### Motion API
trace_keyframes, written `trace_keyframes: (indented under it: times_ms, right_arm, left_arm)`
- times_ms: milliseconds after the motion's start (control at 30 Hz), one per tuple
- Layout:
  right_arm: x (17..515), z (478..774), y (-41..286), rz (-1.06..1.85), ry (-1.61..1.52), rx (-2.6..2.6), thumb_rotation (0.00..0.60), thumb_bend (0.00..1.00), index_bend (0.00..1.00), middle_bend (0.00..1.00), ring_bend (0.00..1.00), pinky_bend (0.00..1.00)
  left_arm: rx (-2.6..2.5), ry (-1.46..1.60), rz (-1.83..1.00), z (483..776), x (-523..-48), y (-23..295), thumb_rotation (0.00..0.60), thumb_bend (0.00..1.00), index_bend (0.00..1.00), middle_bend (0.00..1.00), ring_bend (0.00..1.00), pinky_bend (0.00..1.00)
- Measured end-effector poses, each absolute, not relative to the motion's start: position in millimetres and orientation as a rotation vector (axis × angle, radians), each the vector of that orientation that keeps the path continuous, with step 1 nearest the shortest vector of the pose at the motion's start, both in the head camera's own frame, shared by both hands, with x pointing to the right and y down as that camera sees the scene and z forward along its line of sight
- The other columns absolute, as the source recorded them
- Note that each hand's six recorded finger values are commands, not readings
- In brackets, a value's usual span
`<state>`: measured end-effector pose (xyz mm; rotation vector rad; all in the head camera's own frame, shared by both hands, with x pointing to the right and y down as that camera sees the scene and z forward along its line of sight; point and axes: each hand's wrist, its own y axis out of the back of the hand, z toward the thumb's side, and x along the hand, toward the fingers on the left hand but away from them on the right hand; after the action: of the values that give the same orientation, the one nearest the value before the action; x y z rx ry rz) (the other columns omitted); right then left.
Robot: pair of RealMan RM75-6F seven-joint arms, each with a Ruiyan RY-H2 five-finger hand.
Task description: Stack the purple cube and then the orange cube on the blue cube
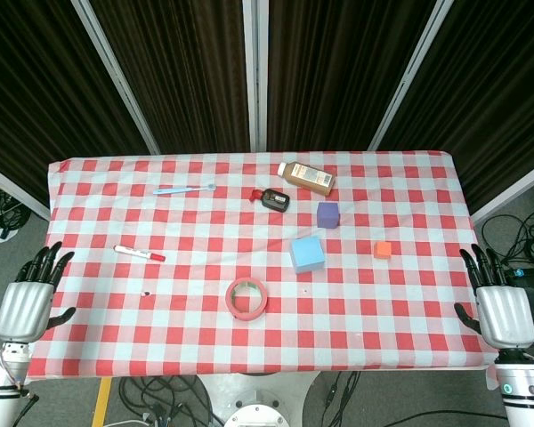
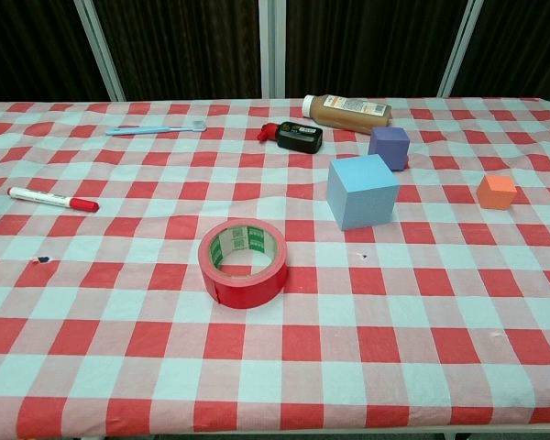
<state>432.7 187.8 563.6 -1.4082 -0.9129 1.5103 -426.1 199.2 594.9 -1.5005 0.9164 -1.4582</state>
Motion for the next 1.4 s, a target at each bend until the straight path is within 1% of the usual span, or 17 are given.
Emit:
trace_keyframes:
  times_ms: [500,667,700,733,800,833,867,900,933,967,1000,1033,1067,1100,1133,1233,1400]
  right_arm:
    - [419,563,182,1.479,-0.915,-1.413,0.600,0.14,0.00,0.03,0.00,0.32]
    - [415,566,174,1.474,-0.917,-1.425,0.600,0.14,0.00,0.05,0.01,0.32]
    - [413,567,171,1.471,-0.916,-1.431,0.600,0.14,0.00,0.07,0.05,0.33]
    - [411,569,166,1.465,-0.912,-1.440,0.600,0.15,0.01,0.09,0.11,0.37]
    - [406,570,156,1.447,-0.903,-1.448,0.600,0.16,0.10,0.25,0.46,0.64]
    - [401,570,148,1.430,-0.895,-1.451,0.600,0.17,0.15,0.30,0.55,0.72]
    - [397,571,142,1.417,-0.889,-1.457,0.600,0.17,0.21,0.35,0.63,0.79]
    - [392,572,136,1.405,-0.883,-1.466,0.600,0.18,0.28,0.38,0.66,0.81]
    - [386,573,127,1.389,-0.876,-1.480,0.600,0.18,0.31,0.41,0.67,0.81]
    - [381,575,120,1.379,-0.871,-1.491,0.600,0.18,0.35,0.50,0.69,0.82]
    - [376,577,113,1.372,-0.865,-1.502,0.600,0.18,0.37,0.66,0.75,0.83]
    - [370,579,103,1.367,-0.856,-1.514,0.600,0.18,0.37,0.76,0.79,0.84]
    - [365,581,95,1.366,-0.846,-1.521,0.600,0.18,0.38,0.89,0.86,0.86]
    - [361,584,88,1.369,-0.834,-1.526,0.600,0.17,0.36,0.96,0.93,0.89]
    - [355,588,79,1.377,-0.815,-1.533,0.600,0.15,0.32,0.99,0.97,0.92]
    - [349,601,63,1.442,-0.771,-1.547,0.600,0.11,0.19,1.00,1.00,0.95]
    - [339,624,34,1.568,-0.728,-1.544,0.600,0.11,0.17,1.00,1.00,0.95]
  left_arm:
    - [-1.511,0.946,-1.439,591,-433,203,0.600,0.16,0.16,0.12,0.06,0.21]
    - [-1.515,0.934,-1.431,590,-432,199,0.600,0.16,0.16,0.12,0.06,0.21]
    - [-1.516,0.931,-1.430,590,-432,199,0.600,0.16,0.16,0.12,0.07,0.21]
    - [-1.519,0.927,-1.427,590,-432,198,0.600,0.16,0.16,0.12,0.07,0.21]
    - [-1.523,0.921,-1.421,590,-431,199,0.600,0.16,0.16,0.12,0.06,0.21]
    - [-1.525,0.919,-1.416,589,-431,199,0.600,0.16,0.16,0.12,0.06,0.21]
    - [-1.526,0.920,-1.414,589,-431,199,0.600,0.16,0.16,0.12,0.06,0.21]
    - [-1.528,0.922,-1.414,589,-431,200,0.600,0.16,0.16,0.12,0.06,0.21]
    - [-1.531,0.922,-1.416,590,-431,201,0.600,0.16,0.16,0.12,0.06,0.21]
    - [-1.534,0.919,-1.420,590,-431,201,0.600,0.16,0.16,0.12,0.06,0.21]
    - [-1.538,0.913,-1.424,591,-431,203,0.600,0.16,0.16,0.12,0.06,0.21]
    - [-1.543,0.902,-1.429,592,-431,205,0.600,0.16,0.16,0.12,0.06,0.21]
    - [-1.546,0.891,-1.432,592,-431,206,0.600,0.16,0.16,0.12,0.06,0.21]
    - [-1.547,0.881,-1.435,592,-432,208,0.600,0.16,0.16,0.12,0.06,0.21]
    - [-1.546,0.874,-1.440,593,-433,209,0.600,0.16,0.16,0.12,0.06,0.21]
    - [-1.549,0.877,-1.452,594,-436,210,0.600,0.16,0.16,0.12,0.07,0.21]
    - [-1.564,0.852,-1.464,596,-438,212,0.600,0.16,0.16,0.12,0.07,0.21]
